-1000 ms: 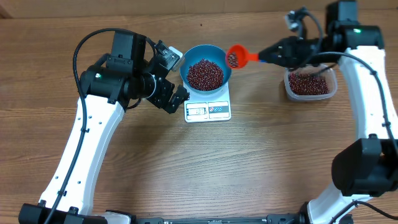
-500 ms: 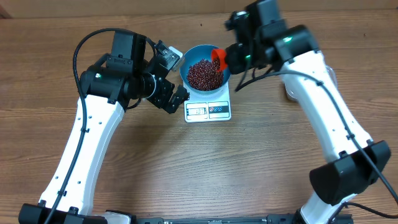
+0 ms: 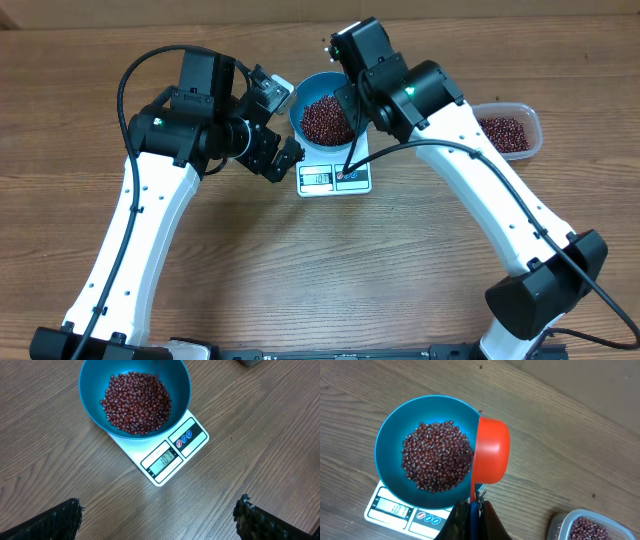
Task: Scoop item into bowl and weigh 150g on scale
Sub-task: 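Tip the scoop with the right gripper, pouring beans into the bowl, then return the empty scoop with the right gripper to the bean tub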
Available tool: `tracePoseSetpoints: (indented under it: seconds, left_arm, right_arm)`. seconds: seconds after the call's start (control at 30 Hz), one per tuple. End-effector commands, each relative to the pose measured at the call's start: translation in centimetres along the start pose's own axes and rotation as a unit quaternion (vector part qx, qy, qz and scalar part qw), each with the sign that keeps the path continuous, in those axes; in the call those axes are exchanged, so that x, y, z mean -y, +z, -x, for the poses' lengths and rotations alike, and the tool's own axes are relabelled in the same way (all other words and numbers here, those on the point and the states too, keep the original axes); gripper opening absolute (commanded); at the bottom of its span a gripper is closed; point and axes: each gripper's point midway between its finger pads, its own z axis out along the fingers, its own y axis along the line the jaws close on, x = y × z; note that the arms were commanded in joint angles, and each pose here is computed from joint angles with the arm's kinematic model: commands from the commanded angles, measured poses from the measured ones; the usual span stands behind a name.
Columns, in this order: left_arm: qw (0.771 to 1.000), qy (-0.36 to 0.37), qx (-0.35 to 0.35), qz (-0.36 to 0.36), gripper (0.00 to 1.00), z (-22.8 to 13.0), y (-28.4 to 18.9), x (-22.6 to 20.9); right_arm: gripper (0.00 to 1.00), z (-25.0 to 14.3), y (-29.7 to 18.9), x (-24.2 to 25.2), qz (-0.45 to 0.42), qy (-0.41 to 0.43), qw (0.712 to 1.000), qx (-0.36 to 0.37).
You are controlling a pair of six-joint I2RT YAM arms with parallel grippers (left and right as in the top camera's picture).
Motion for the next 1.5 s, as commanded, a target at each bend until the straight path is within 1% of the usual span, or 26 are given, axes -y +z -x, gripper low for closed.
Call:
tracePoseSetpoints:
  seconds: [0.0,0.37,0.47,0.6,0.77,0.9,1.03,1.17,1.27,1.37,1.47]
  left_arm:
    - [1.0,0.01,0.005,0.006,1.0,-0.1,-0.7,0.0]
    - [1.0,0.01,0.005,0.006,1.0,-0.1,-0.7,0.0]
    - [1.0,0.01,0.005,0.006,1.0,-0.1,-0.7,0.0]
    - [1.0,0.01,0.005,0.006,0.99,-0.1,-0.7,0.0]
    - [1.0,0.01,0.005,0.006,1.0,-0.1,-0.7,0.0]
    - [1.0,0.01,0.005,0.006,0.99,-0.1,-0.7,0.0]
    - [1.0,0.01,0.005,0.006,1.0,-0.1,-0.7,0.0]
    - [1.0,0.01,0.005,0.006,0.99,-0.1,-0.7,0.0]
    - [1.0,0.01,0.005,0.006,1.0,-0.1,-0.7,0.0]
    - [1.0,0.01,0.005,0.006,1.0,-0.1,-0.7,0.0]
    - [1.0,0.01,0.005,0.006,1.0,-0.1,-0.7,0.0]
  right_arm:
    - [0.04,1.3,-0.9,0.7,-0.02,0.004,1.0,0.021]
    - [0.04,1.4,-0.9,0.2,0.001,0.007,1.0,0.023]
    - [0.04,2.0,-1.5,0.4,0.027,0.018,0.999,0.029]
    - [0.04,2.4,-2.8,2.9,0.044,0.048,0.997,0.032]
    - [0.04,1.5,-4.4,8.1,0.058,0.104,0.992,0.027]
    - [0.04,-0.8,-4.8,12.7,0.071,0.162,0.984,0.009]
    - [0.04,-5.3,-4.6,18.7,0.034,0.228,0.972,-0.042]
    - [0.04,-9.9,-4.7,23.2,0.005,0.283,0.955,-0.084]
    - [0.04,-12.5,-4.6,25.2,0.001,0.306,0.947,-0.103]
    - [0.04,-14.1,-3.8,25.4,0.041,0.303,0.946,-0.107]
    - [0.04,-16.1,-2.7,25.5,0.059,0.305,0.943,-0.121]
